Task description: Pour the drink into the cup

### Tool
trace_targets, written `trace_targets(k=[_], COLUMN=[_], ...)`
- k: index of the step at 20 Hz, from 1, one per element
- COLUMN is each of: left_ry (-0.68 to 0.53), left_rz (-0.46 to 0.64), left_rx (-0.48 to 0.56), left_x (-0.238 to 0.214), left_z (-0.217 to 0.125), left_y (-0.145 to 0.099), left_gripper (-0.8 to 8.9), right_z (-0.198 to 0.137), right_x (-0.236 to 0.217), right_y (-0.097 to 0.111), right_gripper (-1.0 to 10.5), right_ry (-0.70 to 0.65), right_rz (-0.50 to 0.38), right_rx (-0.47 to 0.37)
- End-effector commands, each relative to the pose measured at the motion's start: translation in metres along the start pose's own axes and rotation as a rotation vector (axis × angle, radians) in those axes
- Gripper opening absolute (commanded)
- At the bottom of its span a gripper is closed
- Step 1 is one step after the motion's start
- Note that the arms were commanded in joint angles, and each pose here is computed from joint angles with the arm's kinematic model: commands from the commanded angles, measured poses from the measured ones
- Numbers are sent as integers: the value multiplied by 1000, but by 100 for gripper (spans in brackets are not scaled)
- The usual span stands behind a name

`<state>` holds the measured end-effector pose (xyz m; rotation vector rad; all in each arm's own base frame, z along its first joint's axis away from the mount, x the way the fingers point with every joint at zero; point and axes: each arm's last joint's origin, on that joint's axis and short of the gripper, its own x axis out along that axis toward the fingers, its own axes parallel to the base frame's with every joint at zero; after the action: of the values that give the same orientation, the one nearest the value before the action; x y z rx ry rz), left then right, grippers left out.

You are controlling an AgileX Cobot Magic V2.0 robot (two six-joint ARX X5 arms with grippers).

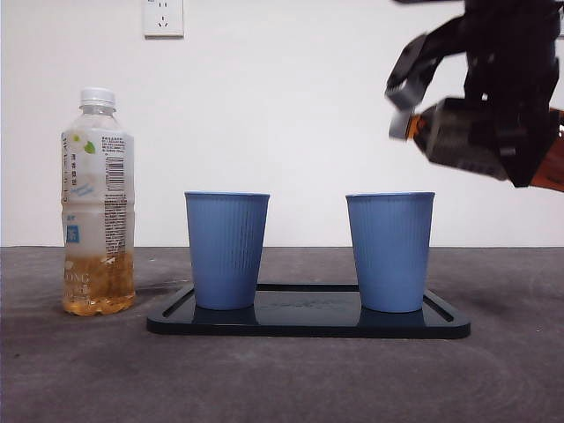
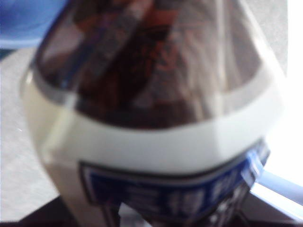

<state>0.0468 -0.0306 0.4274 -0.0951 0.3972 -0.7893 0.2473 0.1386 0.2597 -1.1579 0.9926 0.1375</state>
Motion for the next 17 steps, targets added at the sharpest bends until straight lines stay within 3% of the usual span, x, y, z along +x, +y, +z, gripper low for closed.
trace_targets(k=[1,6,17], left_ry=[-17,-17,-11], left_rz=[-4,-4,-4], left_rx=[7,4,2], left_x=[-3,-3,-3], left_z=[4,4,4], left_y=[-2,-2,-2], left_gripper=[526,526,526], right_z=[10,15,17], right_x=[0,5,0], right_y=[-3,3,6], right_gripper=[198,198,198], right_ry=[33,118,117], right_rz=[-93,-204,-229], right_rx=[-39,-120,-153])
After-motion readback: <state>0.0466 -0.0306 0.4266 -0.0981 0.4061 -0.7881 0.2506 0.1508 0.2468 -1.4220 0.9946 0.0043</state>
